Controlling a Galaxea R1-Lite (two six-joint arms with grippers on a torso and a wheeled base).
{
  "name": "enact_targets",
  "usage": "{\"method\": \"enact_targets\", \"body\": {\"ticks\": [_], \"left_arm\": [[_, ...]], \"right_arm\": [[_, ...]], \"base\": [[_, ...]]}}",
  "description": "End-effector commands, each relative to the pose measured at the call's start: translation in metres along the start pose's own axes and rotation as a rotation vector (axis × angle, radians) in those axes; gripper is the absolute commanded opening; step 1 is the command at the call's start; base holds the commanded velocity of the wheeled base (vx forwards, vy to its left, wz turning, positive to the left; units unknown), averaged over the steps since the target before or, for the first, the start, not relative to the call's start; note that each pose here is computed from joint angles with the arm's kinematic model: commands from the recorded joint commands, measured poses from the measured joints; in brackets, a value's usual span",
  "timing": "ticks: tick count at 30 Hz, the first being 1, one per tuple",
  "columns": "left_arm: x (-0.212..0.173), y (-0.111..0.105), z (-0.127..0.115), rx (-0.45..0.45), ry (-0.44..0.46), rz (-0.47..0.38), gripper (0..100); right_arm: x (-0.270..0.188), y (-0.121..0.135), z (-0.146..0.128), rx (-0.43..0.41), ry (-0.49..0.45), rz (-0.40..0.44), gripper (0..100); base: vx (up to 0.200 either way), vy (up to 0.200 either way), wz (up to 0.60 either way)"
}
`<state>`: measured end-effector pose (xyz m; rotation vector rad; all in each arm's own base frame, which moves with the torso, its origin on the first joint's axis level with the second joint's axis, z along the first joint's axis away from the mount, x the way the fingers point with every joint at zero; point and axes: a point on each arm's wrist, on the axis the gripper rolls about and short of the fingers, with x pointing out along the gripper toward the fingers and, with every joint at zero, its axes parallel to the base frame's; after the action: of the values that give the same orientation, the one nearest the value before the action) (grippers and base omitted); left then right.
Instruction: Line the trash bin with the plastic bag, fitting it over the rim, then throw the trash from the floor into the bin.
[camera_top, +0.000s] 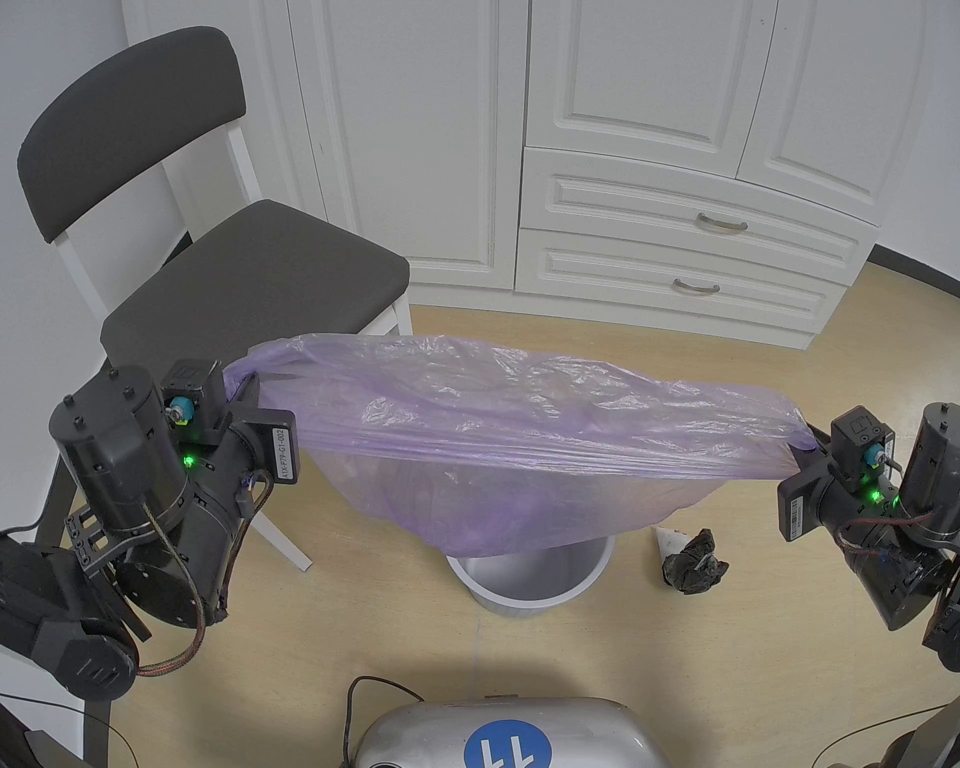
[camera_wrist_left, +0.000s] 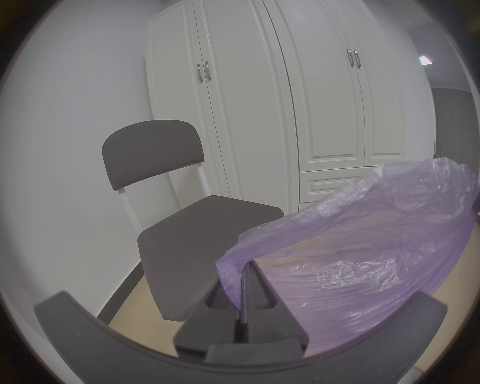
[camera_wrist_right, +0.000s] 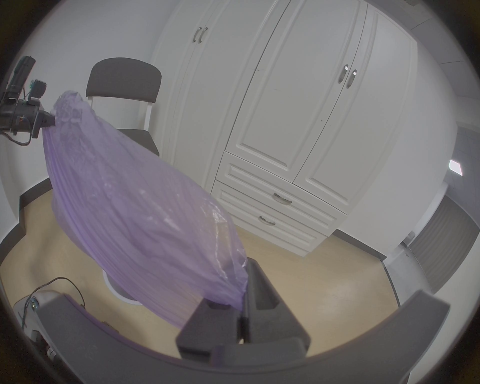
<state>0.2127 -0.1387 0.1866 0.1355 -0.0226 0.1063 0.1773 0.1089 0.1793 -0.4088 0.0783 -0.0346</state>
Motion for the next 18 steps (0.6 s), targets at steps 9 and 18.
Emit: {"method": "enact_targets", "body": {"ticks": [9,18], "left_arm": [[-0.037,-0.011,0.036,-0.117,-0.116,-0.139,0],[-0.047,-0.002,0.047,-0.157,-0.146,-0.143,0]], "right_arm": [[0.015,0.052,-0.035,-0.045,0.122,0.221,0],[0.031,0.091,-0.057,0.076,0.208,0.554,0]], "base": [[0.0,0.0,0.0],[0.0,0.0,0.0]]}}
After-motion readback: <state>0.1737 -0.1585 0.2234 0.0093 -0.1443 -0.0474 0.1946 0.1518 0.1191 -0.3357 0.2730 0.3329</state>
